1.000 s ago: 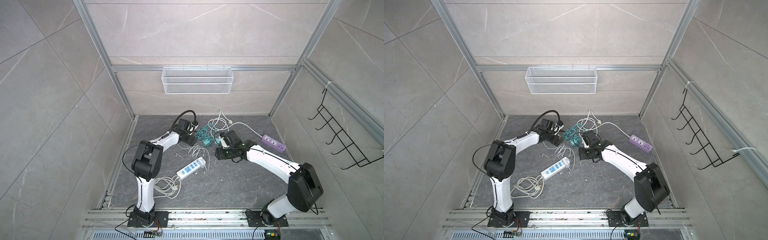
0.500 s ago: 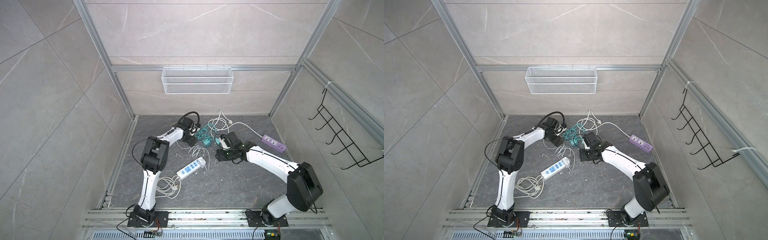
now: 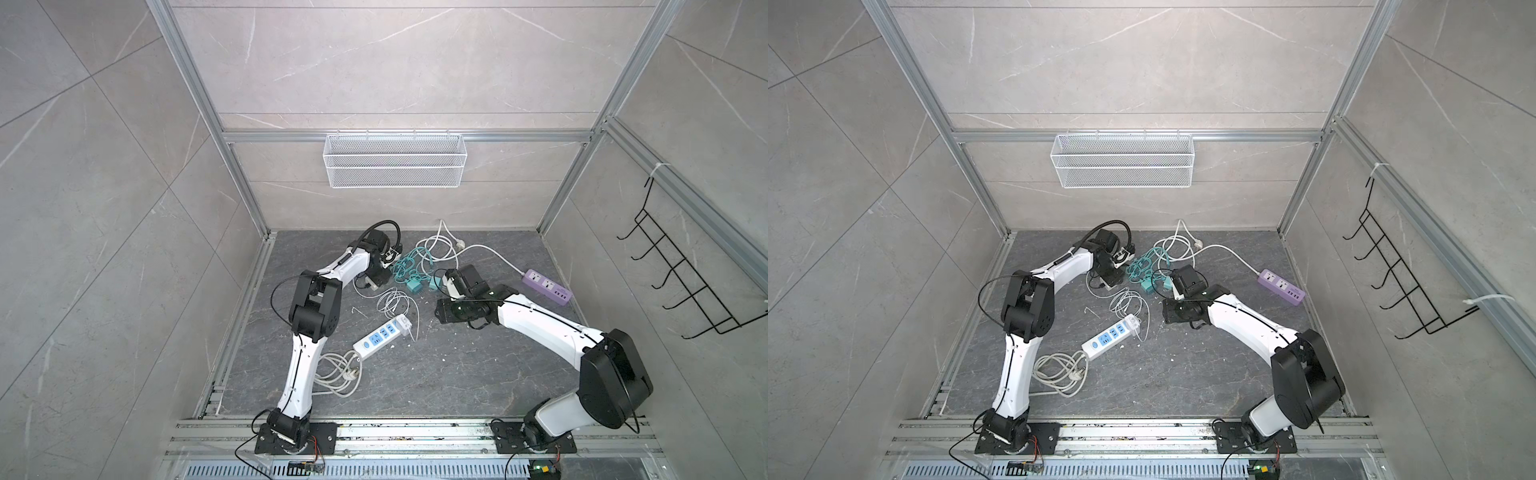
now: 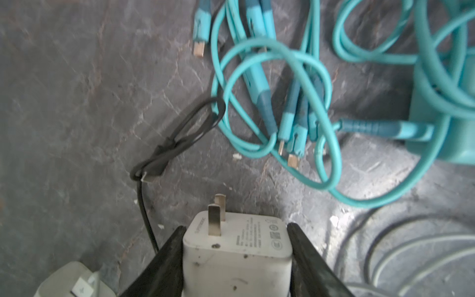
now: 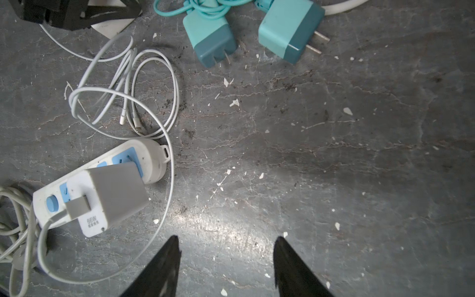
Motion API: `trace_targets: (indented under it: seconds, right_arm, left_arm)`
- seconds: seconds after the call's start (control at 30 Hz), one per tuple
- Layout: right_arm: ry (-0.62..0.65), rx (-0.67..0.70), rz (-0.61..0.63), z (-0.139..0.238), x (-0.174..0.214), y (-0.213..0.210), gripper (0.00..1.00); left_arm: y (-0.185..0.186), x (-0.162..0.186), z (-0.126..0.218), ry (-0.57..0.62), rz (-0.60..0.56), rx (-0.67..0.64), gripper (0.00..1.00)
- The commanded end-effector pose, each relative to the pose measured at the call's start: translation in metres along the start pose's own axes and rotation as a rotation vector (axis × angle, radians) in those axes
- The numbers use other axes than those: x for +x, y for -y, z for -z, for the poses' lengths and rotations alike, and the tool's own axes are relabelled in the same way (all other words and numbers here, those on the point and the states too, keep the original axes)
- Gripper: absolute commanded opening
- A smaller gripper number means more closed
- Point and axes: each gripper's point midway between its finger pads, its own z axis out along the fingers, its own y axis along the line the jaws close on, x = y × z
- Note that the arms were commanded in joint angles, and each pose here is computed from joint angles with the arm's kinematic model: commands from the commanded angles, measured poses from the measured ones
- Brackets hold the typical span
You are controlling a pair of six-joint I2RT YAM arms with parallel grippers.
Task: Insert the plug
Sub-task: 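Close the left gripper on the white charger with the black cable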
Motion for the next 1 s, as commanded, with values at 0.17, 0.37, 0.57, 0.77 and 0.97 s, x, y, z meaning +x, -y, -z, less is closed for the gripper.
trace_targets:
  seconds: [0.17, 0.37, 0.57, 0.77, 0.97]
  right_arm:
    - [0.08, -0.003, 0.029, 0.027, -0.015, -0.001, 0.6]
    - [0.221, -0.077, -0.015, 0.04, -0.036, -0.013, 0.6]
    - [0.406, -0.235, 0.004, 0.052, -0.063, -0.038, 0.6]
    - [0.558, -0.298, -0.011, 0.048, -0.092, -0.047, 0.61]
    - [0.679, -0.3, 0.0, 0.043, -0.114, -0.052, 0.63]
  left_arm:
    - [-0.017, -0.038, 0.075, 0.134, 0.215, 0.013, 0.38]
    - [-0.013, -0.081, 0.134, 0.37, 0.518, 0.126, 0.41]
    - [0.01, -0.119, 0.179, 0.572, 0.756, 0.275, 0.36]
    - [0.026, -0.131, 0.193, 0.687, 0.901, 0.409, 0.4]
    - [0.035, -0.135, 0.184, 0.693, 1.002, 0.548, 0.39]
